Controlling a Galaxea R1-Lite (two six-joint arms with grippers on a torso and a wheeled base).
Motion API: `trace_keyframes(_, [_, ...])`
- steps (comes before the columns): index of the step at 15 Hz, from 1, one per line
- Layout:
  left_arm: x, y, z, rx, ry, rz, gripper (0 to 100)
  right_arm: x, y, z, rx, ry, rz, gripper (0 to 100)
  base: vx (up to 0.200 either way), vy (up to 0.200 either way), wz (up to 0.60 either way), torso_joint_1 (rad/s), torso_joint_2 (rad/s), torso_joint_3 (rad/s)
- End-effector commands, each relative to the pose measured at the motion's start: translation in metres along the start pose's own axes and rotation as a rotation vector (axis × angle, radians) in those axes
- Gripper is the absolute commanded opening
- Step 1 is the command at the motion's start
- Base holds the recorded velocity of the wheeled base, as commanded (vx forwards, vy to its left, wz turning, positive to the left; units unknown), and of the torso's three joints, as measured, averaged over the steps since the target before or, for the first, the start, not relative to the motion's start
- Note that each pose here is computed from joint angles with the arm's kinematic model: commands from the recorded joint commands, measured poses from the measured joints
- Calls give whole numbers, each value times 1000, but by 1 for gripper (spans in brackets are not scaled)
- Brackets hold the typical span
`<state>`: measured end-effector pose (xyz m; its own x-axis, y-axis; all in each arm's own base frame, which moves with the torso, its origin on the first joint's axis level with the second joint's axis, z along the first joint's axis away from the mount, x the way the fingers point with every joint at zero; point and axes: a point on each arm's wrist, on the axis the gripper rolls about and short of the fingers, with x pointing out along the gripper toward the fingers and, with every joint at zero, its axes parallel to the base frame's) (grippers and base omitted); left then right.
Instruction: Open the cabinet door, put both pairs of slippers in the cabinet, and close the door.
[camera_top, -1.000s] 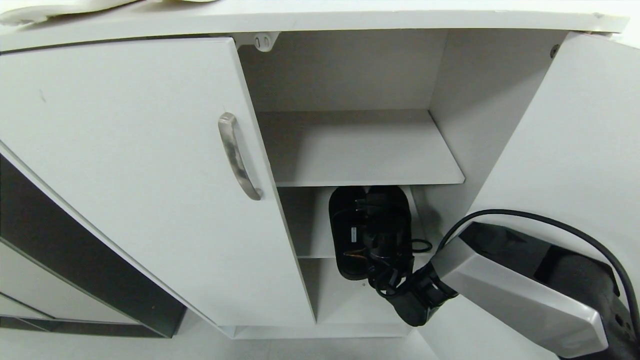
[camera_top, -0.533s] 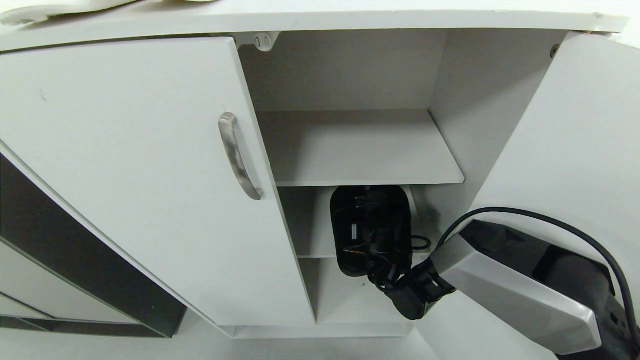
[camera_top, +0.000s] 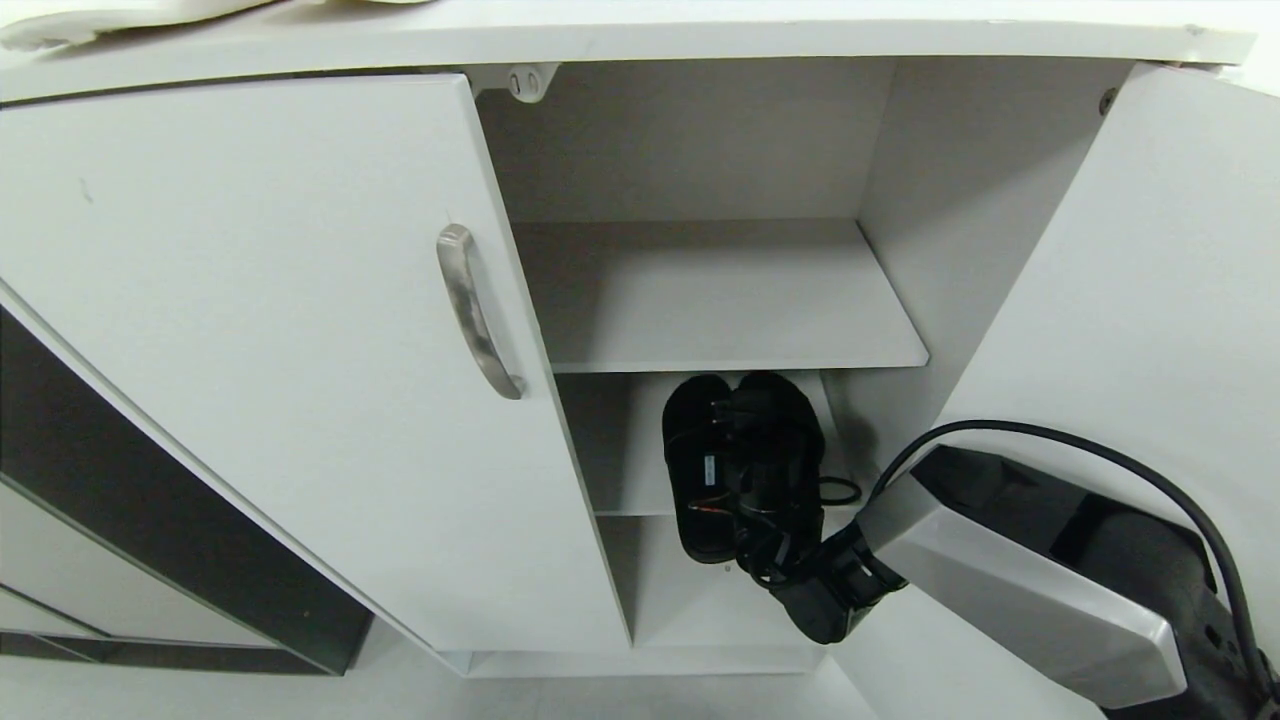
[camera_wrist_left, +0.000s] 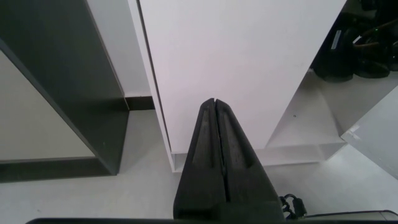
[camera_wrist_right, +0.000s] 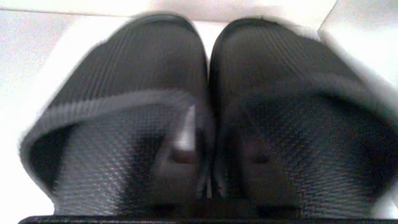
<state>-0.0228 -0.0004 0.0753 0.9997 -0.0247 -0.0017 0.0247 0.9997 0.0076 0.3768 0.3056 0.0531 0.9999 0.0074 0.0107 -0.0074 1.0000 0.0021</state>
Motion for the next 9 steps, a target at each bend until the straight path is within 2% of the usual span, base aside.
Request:
trace_keyframes(1, [0, 0, 0, 0, 1, 0, 0, -1, -1, -1, -5, 5, 0, 100, 0, 0, 0, 0, 0, 0])
trace_keyframes(5, [0, 0, 0, 0, 1, 0, 0, -32, -7, 13, -21, 16, 25, 100, 0, 0, 0, 0, 0, 0])
trace_keyframes(9, [0, 0, 0, 0, 1, 0, 0, -98, -21, 35, -52, 43, 120, 100, 0, 0, 0, 0, 0, 0])
